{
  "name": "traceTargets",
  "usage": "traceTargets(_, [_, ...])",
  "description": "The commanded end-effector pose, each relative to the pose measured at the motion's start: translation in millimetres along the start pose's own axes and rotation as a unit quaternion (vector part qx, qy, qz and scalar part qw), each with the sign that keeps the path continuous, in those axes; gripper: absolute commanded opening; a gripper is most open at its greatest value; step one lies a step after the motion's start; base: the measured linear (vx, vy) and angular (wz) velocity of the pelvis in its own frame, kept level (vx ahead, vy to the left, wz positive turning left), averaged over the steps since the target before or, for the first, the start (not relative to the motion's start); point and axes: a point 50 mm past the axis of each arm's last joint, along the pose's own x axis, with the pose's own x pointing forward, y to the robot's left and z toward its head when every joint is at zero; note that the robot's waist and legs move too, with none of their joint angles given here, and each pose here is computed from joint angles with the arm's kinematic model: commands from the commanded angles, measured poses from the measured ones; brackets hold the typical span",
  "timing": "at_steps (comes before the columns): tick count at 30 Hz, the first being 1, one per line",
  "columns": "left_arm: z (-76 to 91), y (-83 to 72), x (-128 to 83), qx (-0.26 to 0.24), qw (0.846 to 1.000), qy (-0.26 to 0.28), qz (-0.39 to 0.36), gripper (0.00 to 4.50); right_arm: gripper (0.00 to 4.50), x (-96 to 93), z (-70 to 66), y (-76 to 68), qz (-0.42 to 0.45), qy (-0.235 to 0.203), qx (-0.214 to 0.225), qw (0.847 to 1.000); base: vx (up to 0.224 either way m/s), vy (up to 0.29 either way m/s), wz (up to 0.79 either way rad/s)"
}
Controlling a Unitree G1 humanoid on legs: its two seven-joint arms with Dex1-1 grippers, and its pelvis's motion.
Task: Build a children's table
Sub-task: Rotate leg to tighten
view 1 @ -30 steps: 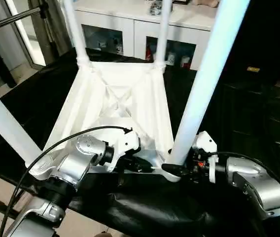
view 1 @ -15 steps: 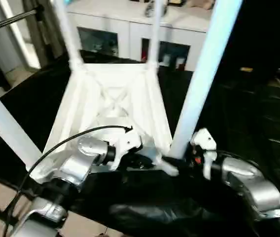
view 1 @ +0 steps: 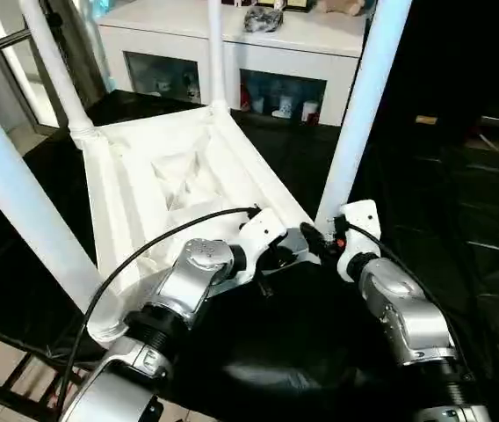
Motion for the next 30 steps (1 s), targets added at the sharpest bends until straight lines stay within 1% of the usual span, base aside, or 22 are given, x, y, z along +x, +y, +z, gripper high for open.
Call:
traceTargets(1, [24.1, -9.5, 8.2, 0.014, 0.998, -0.058, -0.028, 0.00, 3.16, 4.5, -31.3, 38.6, 0.113, 0.069, 0.020, 0.991, 0.000, 0.000, 0.00])
traceTargets(4, [22.4, -8.7, 5.3, 0.019, 0.998, -0.057, -0.037, 0.00, 3.16, 2.7, -29.0, 38.4, 0.132, 0.063, 0.012, 0.989, 0.000, 0.000, 0.00])
traceTargets(6, [18.5, -10.0, -3.0, 0.030, 0.995, -0.058, -0.076, 0.00, 3.16, -8.1, -22.6, 35.5, 0.208, 0.052, -0.014, 0.977, 0.000, 0.000, 0.00])
traceTargets(7, [18.5, -10.0, -3.0, 0.030, 0.995, -0.058, -0.076, 0.00, 3.16, -8.1, -22.6, 35.5, 0.208, 0.052, -0.014, 0.977, 0.000, 0.000, 0.00])
traceTargets(10, [17.3, -13.8, -11.0, 0.038, 0.989, -0.070, -0.122, 0.00, 3.16, -19.0, -20.0, 29.9, 0.263, 0.056, -0.036, 0.962, 0.000, 0.000, 0.00])
traceTargets(13, [12.8, -14.4, -21.6, 0.048, 0.984, -0.065, -0.159, 0.00, 3.16, -31.4, -15.7, 19.0, 0.315, 0.065, -0.053, 0.945, 0.000, 0.000, 0.00])
traceTargets(14, [12.8, -14.4, -21.6, 0.048, 0.984, -0.065, -0.159, 0.00, 3.16, -31.4, -15.7, 19.0, 0.315, 0.065, -0.053, 0.945, 0.000, 0.000, 0.00])
traceTargets(17, [9.2, -12.6, -29.2, 0.055, 0.981, -0.057, -0.176, 0.00, 3.16, -40.2, -13.6, 11.6, 0.344, 0.075, -0.068, 0.933, 0.000, 0.000, 0.00])
traceTargets(18, [7.2, -11.5, -33.8, 0.056, 0.980, -0.054, -0.185, 0.00, 3.16, -45.2, -13.0, 8.4, 0.359, 0.082, -0.073, 0.927, 0.000, 0.000, 0.00])
traceTargets(21, [6.5, -11.2, -35.4, 0.057, 0.979, -0.053, -0.189, 0.00, 3.16, -46.7, -13.0, 7.4, 0.363, 0.085, -0.075, 0.925, 0.000, 0.000, 0.00])
traceTargets(22, [4.7, -11.2, -39.1, 0.055, 0.977, -0.048, -0.199, 0.00, 3.16, -49.2, -13.0, 5.4, 0.370, 0.091, -0.077, 0.921, 0.000, 0.000, 0.00])
traceTargets(23, [3.4, -11.2, -42.1, 0.054, 0.976, -0.044, -0.208, 0.00, 3.03, -51.2, -13.1, 3.9, 0.375, 0.097, -0.077, 0.919, 0.000, 0.000, 0.00])
traceTargets(24, [3.4, -11.2, -42.1, 0.054, 0.976, -0.044, -0.208, 0.00, 3.03, -51.2, -13.1, 3.9, 0.375, 0.097, -0.077, 0.919, 0.000, 0.000, 0.00])
traceTargets(25, [1.6, -11.2, -45.3, 0.053, 0.974, -0.040, -0.216, 0.00, 2.85, -53.3, -13.3, 1.9, 0.383, 0.104, -0.079, 0.915, 0.000, 0.000, 0.00])
traceTargets(26, [1.6, -11.2, -45.3, 0.053, 0.974, -0.040, -0.216, 0.00, 2.82, -53.3, -13.3, 1.9, 0.383, 0.104, -0.079, 0.915, 0.000, 0.000, 0.00])
traceTargets(29, [1.0, -11.2, -46.4, 0.052, 0.973, -0.040, -0.220, 0.00, 2.46, -54.1, -14.8, 2.9, 0.392, 0.111, -0.082, 0.910, 0.000, 0.000, 0.00])
traceTargets(30, [0.8, -11.3, -46.5, 0.052, 0.973, -0.039, -0.221, 0.00, 2.41, -54.4, -15.7, 4.1, 0.395, 0.113, -0.084, 0.908, 0.000, 0.000, 0.00])
